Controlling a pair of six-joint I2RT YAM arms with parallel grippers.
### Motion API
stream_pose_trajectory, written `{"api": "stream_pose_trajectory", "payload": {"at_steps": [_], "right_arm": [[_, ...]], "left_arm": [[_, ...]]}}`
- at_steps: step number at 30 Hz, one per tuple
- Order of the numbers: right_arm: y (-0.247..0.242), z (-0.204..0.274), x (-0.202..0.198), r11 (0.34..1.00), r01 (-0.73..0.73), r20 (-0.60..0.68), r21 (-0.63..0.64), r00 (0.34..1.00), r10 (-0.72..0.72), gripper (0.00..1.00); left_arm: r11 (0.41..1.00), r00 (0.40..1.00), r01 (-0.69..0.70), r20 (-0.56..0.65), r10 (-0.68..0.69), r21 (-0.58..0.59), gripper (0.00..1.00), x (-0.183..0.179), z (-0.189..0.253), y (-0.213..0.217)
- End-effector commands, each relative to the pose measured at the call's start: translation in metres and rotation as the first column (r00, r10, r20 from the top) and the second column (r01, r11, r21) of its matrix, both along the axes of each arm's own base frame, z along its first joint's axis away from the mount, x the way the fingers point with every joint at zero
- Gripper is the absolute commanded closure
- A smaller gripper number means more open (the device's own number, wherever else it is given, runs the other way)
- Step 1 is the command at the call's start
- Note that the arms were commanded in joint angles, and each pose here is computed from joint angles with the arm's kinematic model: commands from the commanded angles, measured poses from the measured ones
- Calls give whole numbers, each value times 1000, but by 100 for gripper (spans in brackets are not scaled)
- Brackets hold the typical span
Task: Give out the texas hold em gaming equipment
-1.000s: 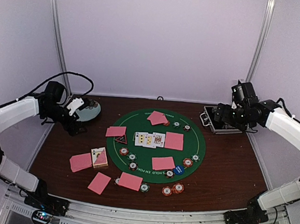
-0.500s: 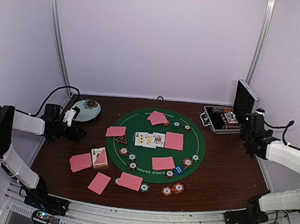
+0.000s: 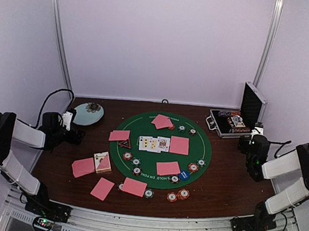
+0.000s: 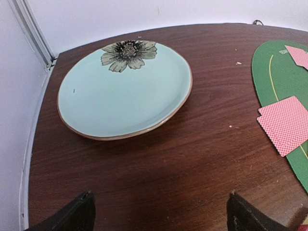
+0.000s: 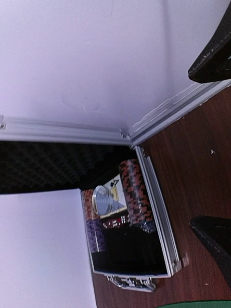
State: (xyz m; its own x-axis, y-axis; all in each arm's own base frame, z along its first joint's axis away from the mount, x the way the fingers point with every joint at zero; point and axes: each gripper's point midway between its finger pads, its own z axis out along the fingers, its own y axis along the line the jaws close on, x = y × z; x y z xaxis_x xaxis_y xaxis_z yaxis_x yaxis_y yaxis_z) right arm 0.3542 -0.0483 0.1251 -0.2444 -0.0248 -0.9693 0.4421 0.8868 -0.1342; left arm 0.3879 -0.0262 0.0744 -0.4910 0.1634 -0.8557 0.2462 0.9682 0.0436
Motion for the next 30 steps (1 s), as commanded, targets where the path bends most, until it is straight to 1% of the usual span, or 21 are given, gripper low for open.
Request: {"api": "stream_pose_trajectory", "payload": {"at_steps": [1, 2, 3, 4, 5, 7, 9, 10, 11, 12, 13, 15, 20, 30], "right_arm": [[26, 17, 21, 984, -172, 91, -44, 980, 175, 1], [29, 14, 24, 980, -191, 84, -50, 977, 195, 1], [30, 11, 25, 979, -196, 81, -51, 976, 200, 1], [31, 7, 26, 978, -201, 72, -54, 976, 204, 1], [32, 7, 28, 977, -206, 76, -61, 975, 210, 0], [31, 8, 32, 978, -201, 75, -64, 976, 205, 0], [29, 4, 35, 982, -181, 46, -52, 982, 183, 1], [25, 4, 36, 985, -163, 44, -48, 985, 165, 0], [20, 3, 37, 989, -140, 37, -37, 989, 142, 0], [16, 1, 40, 991, -135, 27, -15, 990, 135, 0], [11, -1, 42, 991, -136, 21, 12, 991, 135, 1], [7, -1, 42, 990, -136, 25, 35, 991, 135, 1], [7, 1, 41, 990, -142, 41, 24, 989, 141, 1], [9, 1, 42, 989, -147, 34, 22, 989, 147, 1]], "left_arm": [[999, 985, -33, 170, 37, -28, 2, 8, 25, 5], [1000, 984, -18, 175, 22, -23, 2, 8, 21, 3], [999, 982, -31, 187, 36, -29, 3, 10, 21, 5], [999, 985, -42, 167, 45, -23, 2, 8, 18, 7], [999, 983, -47, 174, 51, -24, 2, 7, 17, 7], [997, 968, -67, 238, 74, -36, 2, 4, 19, 10], [995, 977, -88, 192, 94, -40, 2, 2, 12, 13], [995, 973, -93, 210, 99, -39, 3, 5, 15, 14], [995, 974, -92, 202, 98, -37, 3, 5, 13, 14], [995, 977, -93, 190, 98, -34, 2, 4, 12, 13], [995, 974, -92, 205, 98, -36, 3, 6, 14, 13], [995, 975, -92, 199, 97, -34, 2, 5, 14, 13], [995, 973, -90, 209, 96, -37, 2, 4, 15, 13], [995, 973, -90, 208, 95, -36, 2, 4, 14, 13]]}}
